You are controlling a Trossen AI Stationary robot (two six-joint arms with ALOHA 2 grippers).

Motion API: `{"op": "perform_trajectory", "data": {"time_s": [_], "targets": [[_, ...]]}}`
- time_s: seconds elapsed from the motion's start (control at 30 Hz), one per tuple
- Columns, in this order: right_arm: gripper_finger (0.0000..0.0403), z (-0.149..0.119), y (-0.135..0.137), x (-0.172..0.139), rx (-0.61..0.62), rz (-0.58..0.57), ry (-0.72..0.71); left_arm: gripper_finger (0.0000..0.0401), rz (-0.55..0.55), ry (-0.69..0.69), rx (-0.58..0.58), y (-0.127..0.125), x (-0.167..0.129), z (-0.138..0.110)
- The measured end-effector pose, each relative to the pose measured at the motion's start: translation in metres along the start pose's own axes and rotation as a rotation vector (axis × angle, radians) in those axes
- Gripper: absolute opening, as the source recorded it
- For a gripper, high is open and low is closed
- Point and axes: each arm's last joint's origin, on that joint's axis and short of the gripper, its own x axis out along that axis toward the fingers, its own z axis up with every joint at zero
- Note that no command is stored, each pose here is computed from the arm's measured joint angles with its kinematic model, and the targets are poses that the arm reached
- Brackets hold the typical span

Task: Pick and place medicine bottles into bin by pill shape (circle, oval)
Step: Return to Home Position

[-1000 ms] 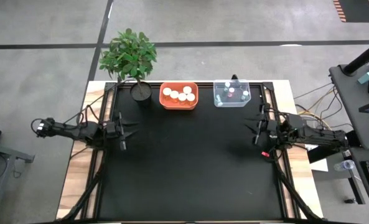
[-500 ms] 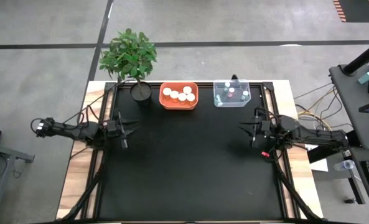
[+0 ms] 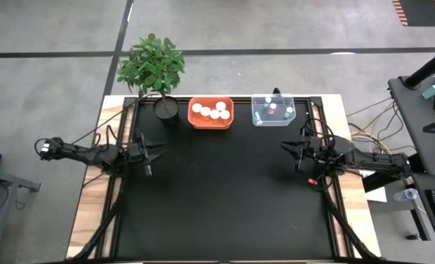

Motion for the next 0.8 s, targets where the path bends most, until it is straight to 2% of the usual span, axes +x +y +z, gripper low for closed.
{"op": "perform_trajectory", "data": {"time_s": [0.8], "targets": [[0.0063,-0.0006,0.0,0.0001,-0.001,0.0,0.002,0.0115,-0.014,0.079,0.045,-0.0039,0.0047,-0.0073]]}}
